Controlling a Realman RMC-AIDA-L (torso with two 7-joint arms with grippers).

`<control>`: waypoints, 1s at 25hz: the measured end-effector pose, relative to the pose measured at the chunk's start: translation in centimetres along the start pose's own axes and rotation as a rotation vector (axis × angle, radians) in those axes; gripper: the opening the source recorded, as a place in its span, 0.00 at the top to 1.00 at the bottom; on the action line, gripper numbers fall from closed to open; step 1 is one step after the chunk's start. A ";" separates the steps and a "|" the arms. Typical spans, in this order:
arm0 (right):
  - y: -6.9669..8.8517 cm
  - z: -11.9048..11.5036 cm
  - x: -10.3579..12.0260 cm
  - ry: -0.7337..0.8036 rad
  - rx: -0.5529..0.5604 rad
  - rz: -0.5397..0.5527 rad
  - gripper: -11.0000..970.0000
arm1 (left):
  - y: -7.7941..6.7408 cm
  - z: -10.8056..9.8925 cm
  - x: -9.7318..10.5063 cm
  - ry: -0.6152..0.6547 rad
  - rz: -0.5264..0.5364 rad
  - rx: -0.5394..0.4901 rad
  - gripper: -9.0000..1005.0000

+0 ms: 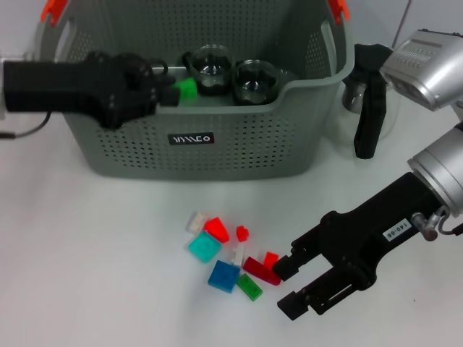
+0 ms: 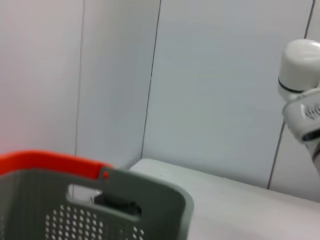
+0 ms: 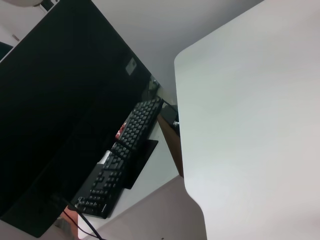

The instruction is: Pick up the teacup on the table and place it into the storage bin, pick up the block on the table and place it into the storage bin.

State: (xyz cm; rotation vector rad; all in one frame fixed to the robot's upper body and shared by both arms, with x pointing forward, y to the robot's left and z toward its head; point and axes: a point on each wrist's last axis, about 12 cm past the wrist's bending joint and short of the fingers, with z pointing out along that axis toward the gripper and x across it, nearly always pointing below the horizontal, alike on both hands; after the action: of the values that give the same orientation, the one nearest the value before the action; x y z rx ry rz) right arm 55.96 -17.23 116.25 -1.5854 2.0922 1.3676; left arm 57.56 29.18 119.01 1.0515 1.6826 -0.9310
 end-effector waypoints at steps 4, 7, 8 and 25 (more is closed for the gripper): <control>0.0 -0.1 0.0 -0.003 -0.002 -0.001 0.27 | 1.3 0.8 -2.1 0.007 0.014 -0.033 0.83; 0.0 -0.1 0.0 -0.004 -0.001 -0.006 0.27 | 2.0 1.3 -3.0 0.006 0.017 -0.062 0.83; 0.0 -0.1 0.0 -0.004 0.000 -0.007 0.27 | 2.9 2.5 -3.8 0.020 0.015 -0.108 0.83; -0.1 -0.2 -0.3 -0.015 0.009 -0.008 0.27 | 6.2 8.3 -4.5 0.158 -0.041 -0.372 0.82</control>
State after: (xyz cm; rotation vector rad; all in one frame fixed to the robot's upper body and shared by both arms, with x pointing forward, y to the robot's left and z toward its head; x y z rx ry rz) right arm 56.21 -17.18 116.49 -1.5741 2.0782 1.3616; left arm 66.77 22.73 120.00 0.8572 1.9228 -0.5401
